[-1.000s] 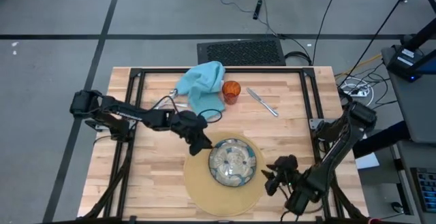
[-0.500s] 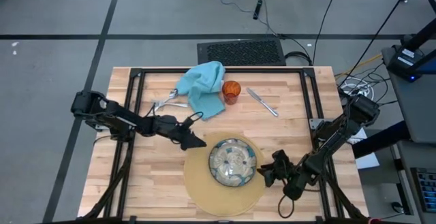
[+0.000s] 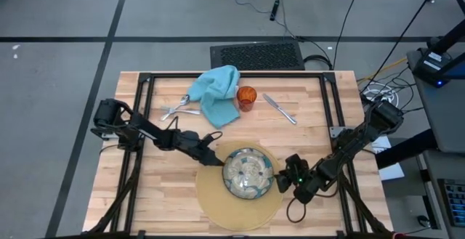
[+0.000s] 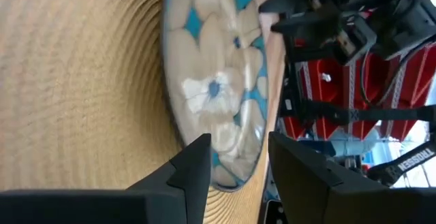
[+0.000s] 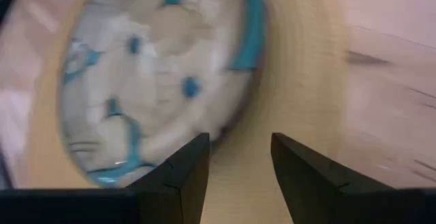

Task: Set table place
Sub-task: Adjust the pattern plate on the brown placemat

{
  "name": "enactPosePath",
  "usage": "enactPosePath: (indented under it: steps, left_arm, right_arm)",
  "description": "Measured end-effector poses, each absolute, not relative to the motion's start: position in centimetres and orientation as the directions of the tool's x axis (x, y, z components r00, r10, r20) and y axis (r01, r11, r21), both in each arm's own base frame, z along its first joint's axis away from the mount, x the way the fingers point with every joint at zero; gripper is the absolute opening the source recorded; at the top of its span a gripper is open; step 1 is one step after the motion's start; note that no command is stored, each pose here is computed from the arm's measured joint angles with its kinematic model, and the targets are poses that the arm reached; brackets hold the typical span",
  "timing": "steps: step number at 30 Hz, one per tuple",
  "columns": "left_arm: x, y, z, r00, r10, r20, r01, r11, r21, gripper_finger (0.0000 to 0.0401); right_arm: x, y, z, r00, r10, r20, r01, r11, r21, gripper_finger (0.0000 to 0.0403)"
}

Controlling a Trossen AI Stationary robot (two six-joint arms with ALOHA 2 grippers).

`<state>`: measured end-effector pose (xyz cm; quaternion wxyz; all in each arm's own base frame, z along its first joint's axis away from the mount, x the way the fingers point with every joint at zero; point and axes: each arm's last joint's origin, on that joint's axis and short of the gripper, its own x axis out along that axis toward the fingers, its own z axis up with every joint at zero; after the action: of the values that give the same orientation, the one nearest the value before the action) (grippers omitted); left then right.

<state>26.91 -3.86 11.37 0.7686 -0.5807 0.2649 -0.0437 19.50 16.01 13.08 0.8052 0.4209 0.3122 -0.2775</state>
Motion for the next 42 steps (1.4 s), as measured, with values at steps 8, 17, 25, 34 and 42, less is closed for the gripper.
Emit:
enactPosePath:
  steps: [8, 17, 25, 34, 42]
  left_arm:
    - [26.9, -3.8, 11.3, 0.862, -0.352, -0.363, -0.258, 0.311, -0.915, 0.0129]
    - [28.1, -4.0, 10.3, 0.863, -0.367, -0.348, -0.255, 0.281, -0.925, 0.0129]
    - [29.4, -4.5, 9.5, 0.840, -0.429, -0.332, -0.239, 0.257, -0.937, 0.0129]
    - [28.8, -3.9, 10.1, 0.783, -0.490, -0.384, -0.265, 0.295, -0.918, 0.0128]
    - [27.8, -3.2, 11.1, 0.743, -0.444, -0.502, -0.327, 0.414, -0.850, 0.0088]
  right_arm:
    - [19.7, 15.4, 12.0, 0.763, -0.131, -0.633, 0.616, 0.444, 0.651, 0.0148]
    - [20.5, 14.6, 12.0, 0.761, -0.129, -0.635, 0.613, 0.464, 0.640, 0.0148]
    - [20.7, 14.5, 12.1, 0.767, -0.116, -0.631, 0.599, 0.481, 0.640, 0.0139]
    - [20.8, 14.6, 12.1, 0.770, -0.106, -0.630, 0.588, 0.503, 0.634, 0.0112]
    - [20.8, 14.6, 12.2, 0.771, -0.101, -0.628, 0.581, 0.515, 0.630, 0.0104]
